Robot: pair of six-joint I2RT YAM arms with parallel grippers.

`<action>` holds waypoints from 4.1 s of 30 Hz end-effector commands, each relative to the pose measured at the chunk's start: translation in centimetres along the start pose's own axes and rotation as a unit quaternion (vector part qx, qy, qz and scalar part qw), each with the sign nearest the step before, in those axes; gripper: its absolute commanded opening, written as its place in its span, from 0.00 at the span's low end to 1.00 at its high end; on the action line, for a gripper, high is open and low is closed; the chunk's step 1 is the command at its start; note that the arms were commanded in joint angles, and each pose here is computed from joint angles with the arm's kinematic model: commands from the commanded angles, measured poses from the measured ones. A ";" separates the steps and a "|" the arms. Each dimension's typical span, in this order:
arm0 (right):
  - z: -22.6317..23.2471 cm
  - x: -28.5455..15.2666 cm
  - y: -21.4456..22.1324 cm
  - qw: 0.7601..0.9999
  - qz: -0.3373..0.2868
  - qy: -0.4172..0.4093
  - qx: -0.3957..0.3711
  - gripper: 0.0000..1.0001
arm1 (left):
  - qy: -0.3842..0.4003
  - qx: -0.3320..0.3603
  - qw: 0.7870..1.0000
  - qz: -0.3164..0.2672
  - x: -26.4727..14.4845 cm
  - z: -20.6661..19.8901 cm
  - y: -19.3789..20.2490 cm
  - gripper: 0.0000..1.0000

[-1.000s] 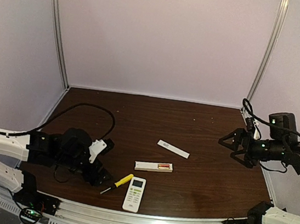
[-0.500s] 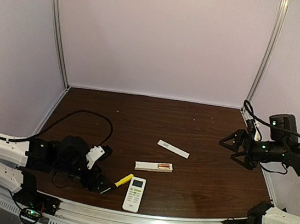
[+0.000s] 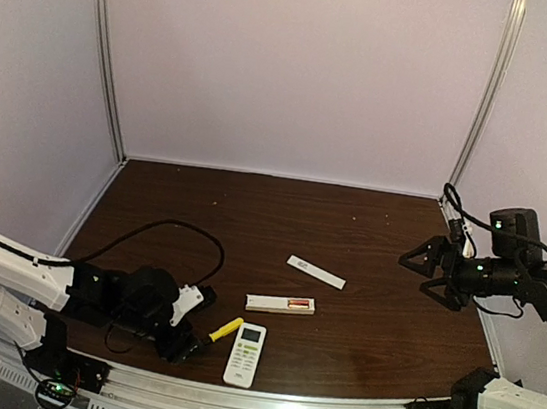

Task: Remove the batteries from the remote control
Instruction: Pick up the screwdriver from the center of the board, then pass from the left arm to the right

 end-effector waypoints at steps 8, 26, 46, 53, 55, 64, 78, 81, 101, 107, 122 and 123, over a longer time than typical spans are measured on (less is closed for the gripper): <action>0.0 0.6 -0.3 1.000 -0.008 0.002 0.004 1.00 | -0.025 0.017 0.999 0.010 1.0 -0.7 0.2 0.58; -0.1 1.1 -0.3 1.000 0.002 0.002 -0.002 1.00 | -0.062 0.028 0.997 0.029 2.4 -0.5 0.3 0.45; -0.2 2.0 -0.5 1.000 0.016 0.003 -0.011 1.00 | -0.083 0.047 0.995 0.016 2.3 -0.5 -0.5 0.00; -0.2 2.0 -0.5 1.000 0.017 0.003 -0.013 1.00 | -0.080 0.044 0.996 -0.004 1.4 -0.7 -1.1 0.00; -0.2 2.0 -0.5 1.000 0.017 0.002 -0.014 1.00 | -0.079 0.044 0.996 -0.010 1.0 -0.7 -1.3 0.00; 0.1 2.2 -0.8 1.000 0.016 -0.006 -0.020 1.00 | -0.062 0.046 0.996 -0.041 -1.0 -0.9 -1.9 0.00; 0.6 3.3 -0.7 0.997 0.042 -0.065 -0.006 1.00 | 0.001 0.093 0.992 -0.083 -3.7 -2.7 -4.2 0.00; 0.6 3.8 -0.3 0.993 0.065 -0.094 0.014 1.00 | 0.005 0.116 0.989 -0.091 -4.0 -3.2 -5.0 0.00; 2.9 7.7 3.6 0.951 0.225 -0.190 0.090 1.00 | 0.057 0.274 0.955 -0.094 -2.4 -7.8 -10.9 0.00; 4.1 8.8 4.0 0.949 0.234 -0.194 0.086 0.98 | 0.081 0.303 0.945 -0.095 -2.3 -8.9 -12.0 0.00; 6.4 11.6 4.9 0.943 0.257 -0.196 0.078 0.90 | 0.100 0.316 0.938 -0.106 -2.3 -10.1 -13.6 0.00; 6.5 11.9 4.9 0.943 0.258 -0.195 0.078 0.89 | 0.100 0.317 0.937 -0.106 -2.2 -10.1 -13.6 0.00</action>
Point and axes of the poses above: each gripper's point midway between its finger pads, its own x axis out along the fingers, its own z axis along the line the jaws close on, y = z × x, the point moved 10 cm from there along -x, back along the fingers, and after that the axes turned 7 degrees about -x, right-handed, at the moved point
